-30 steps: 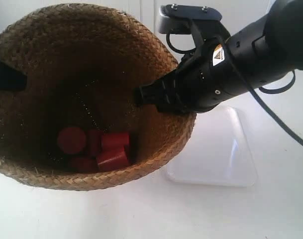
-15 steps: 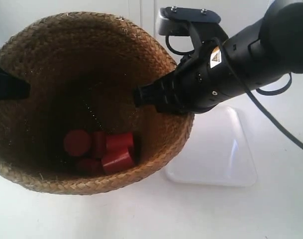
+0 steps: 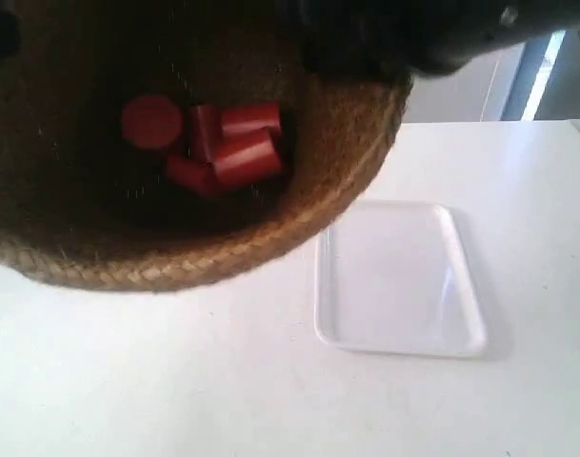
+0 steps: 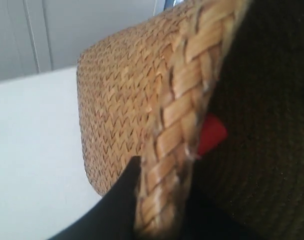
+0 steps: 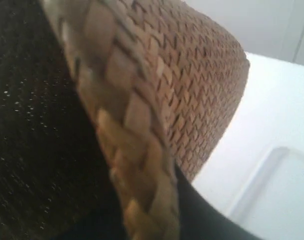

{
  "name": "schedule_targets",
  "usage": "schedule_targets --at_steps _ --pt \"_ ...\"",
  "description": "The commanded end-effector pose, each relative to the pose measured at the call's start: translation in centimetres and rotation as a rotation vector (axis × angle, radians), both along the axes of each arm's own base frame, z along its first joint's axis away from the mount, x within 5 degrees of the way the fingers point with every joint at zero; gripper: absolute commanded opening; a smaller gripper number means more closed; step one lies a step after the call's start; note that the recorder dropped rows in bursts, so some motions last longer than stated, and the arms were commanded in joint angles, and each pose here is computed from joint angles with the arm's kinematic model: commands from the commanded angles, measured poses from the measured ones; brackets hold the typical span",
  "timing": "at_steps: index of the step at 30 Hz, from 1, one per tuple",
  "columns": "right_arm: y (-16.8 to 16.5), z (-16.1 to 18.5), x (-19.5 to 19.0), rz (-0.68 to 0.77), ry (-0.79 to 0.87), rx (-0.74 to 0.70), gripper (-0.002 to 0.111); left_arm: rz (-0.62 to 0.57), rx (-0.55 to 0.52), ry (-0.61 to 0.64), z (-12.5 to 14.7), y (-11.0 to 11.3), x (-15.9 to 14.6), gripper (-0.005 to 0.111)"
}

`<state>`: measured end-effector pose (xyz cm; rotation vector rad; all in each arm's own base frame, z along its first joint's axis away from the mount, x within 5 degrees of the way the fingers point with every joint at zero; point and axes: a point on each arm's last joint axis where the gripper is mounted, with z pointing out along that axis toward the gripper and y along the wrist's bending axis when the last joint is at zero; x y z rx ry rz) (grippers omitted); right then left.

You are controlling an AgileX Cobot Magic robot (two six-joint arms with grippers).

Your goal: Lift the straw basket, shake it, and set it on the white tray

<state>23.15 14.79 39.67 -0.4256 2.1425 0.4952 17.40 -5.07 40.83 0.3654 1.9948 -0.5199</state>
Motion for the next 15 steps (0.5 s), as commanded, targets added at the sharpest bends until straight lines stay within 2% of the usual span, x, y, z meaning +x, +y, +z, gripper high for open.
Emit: schedule_targets --at_steps 1,3,7,15 --pt "0.5 -5.5 1.8 0.012 0.237 -0.147 0.0 -0.038 0.029 0.151 -3.2 0.0 1.3 0.0" --pt "0.3 -4.3 1.5 0.009 0.179 -0.102 0.0 -0.021 0.026 0.113 -2.7 0.1 1.1 0.0" --pt "0.0 -3.5 1.2 0.004 0.129 -0.084 0.0 -0.02 0.031 0.127 -2.8 0.2 1.0 0.0" --pt "0.1 -6.5 1.4 0.002 0.194 -0.127 0.0 -0.018 0.039 0.135 -3.1 0.2 1.0 0.0"
